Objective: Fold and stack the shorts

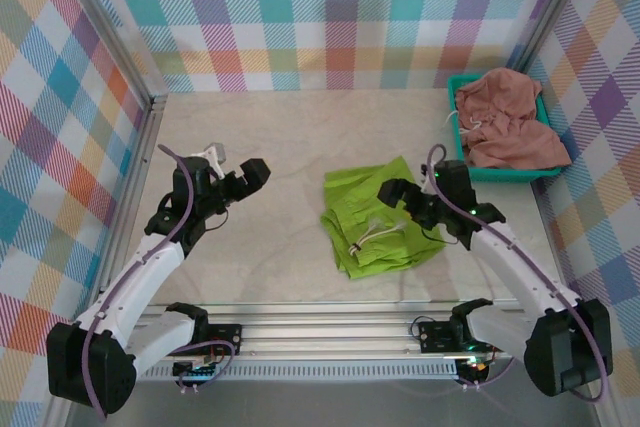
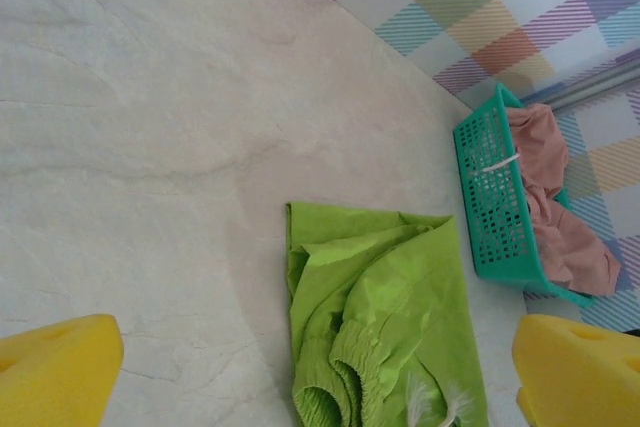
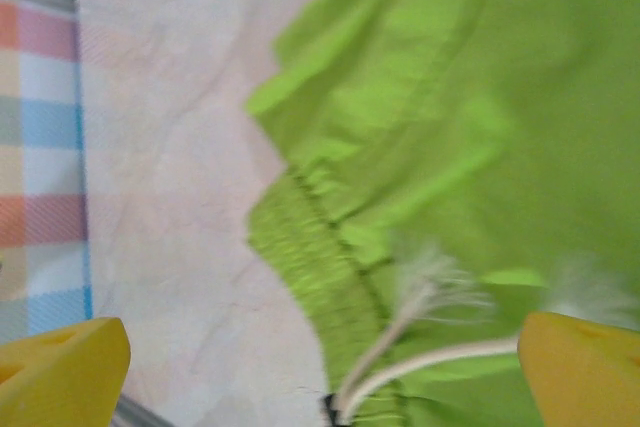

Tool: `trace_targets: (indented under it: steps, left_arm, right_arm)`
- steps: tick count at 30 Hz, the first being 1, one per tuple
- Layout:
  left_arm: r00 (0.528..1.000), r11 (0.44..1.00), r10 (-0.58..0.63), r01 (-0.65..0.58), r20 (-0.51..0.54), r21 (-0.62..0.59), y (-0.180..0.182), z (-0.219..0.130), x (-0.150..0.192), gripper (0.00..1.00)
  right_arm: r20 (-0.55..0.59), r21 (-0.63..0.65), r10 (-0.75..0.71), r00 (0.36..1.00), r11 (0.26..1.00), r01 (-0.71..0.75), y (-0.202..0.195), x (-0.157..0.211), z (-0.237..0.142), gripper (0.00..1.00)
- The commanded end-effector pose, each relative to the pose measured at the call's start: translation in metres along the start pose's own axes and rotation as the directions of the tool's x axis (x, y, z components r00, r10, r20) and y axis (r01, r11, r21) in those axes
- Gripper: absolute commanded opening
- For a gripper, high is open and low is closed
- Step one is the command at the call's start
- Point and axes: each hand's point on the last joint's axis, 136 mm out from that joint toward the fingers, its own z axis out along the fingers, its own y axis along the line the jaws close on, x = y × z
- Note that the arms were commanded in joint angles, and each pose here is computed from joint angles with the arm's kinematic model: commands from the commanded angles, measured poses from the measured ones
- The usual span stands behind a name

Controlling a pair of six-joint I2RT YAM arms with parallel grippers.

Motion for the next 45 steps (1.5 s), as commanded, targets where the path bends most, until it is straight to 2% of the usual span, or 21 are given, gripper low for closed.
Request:
trace_targets:
  steps: [1,7,12,21,24,34,39,45]
  left_arm:
    - [1.000,1.000,0.002,-0.003,0.022,0.025,-0.006,-0.005,-0.005,1.00]
    - [1.000,1.000,0.002,-0.002,0.020,0.023,-0.007,-0.008,-0.005,1.00]
    - [1.000,1.000,0.004,-0.004,0.022,0.016,-0.006,-0.010,-0.004,1.00]
    - [1.000,1.000,0.003,-0.003,0.021,0.011,-0.002,-0.008,-0.002,1.00]
    - [1.000,1.000,0.001,-0.002,0.021,0.009,0.000,-0.007,-0.001,1.00]
    - [1.000,1.000,-0.006,0.006,0.014,0.010,0.002,-0.005,0.002,1.00]
    - [1.000,1.000,-0.008,0.008,0.014,0.004,0.003,-0.006,0.003,1.00]
    - [1.000,1.000,0.002,-0.002,0.025,-0.008,0.004,-0.012,0.001,1.00]
  right_arm:
    - [-0.049,-0.031,-0.052,0.997,0.998,0.051,0.025,0.002,0.025,0.99]
    - [-0.150,-0.063,0.013,0.989,0.998,-0.022,0.036,0.015,0.079,0.99]
    - [-0.171,0.025,0.093,0.981,0.996,-0.090,-0.001,0.029,0.102,1.00]
    - [-0.141,0.158,0.192,0.971,0.973,-0.169,-0.078,0.038,0.087,0.99]
    - [-0.137,0.178,0.201,0.970,0.968,-0.176,-0.089,0.038,0.081,0.99]
    - [-0.144,0.114,0.273,0.951,0.959,-0.258,-0.072,0.034,0.107,1.00]
    - [-0.158,0.069,0.316,0.935,0.948,-0.309,-0.043,0.025,0.143,0.99]
    - [-0.111,0.085,0.397,0.911,0.917,-0.390,-0.030,0.017,0.185,0.99]
